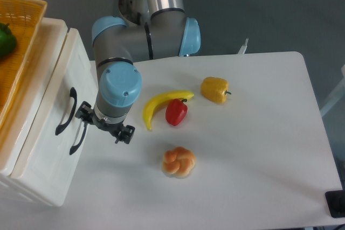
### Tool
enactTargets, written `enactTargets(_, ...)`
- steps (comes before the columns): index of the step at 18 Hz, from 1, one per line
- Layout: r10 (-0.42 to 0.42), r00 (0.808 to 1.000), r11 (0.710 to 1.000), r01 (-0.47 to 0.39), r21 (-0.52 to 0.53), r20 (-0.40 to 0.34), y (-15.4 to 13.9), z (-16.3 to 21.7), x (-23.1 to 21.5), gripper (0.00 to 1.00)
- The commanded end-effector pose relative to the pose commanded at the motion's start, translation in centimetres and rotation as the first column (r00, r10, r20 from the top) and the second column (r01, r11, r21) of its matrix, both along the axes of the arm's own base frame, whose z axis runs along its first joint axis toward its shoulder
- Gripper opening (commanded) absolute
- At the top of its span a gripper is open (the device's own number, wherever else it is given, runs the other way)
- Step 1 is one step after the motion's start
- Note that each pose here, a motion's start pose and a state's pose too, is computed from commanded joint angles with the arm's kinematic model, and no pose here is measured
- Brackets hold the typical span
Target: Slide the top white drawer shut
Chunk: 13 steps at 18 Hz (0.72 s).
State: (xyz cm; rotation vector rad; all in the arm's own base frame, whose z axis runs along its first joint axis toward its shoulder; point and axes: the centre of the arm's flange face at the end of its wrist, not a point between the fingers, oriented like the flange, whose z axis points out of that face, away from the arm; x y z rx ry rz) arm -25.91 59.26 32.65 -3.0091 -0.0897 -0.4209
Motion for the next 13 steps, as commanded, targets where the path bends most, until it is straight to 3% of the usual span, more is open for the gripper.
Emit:
enactTargets(4, -0.032, 0.991, 0.999, 0.03, -0.019, -0.127, -0.7, 1.3, -2.9, 1.0)
enactTargets(13, -0.148, 0.965, 0.989, 0.144, -0.035, -0.218, -6.1, 2.4, -11.5, 1.0)
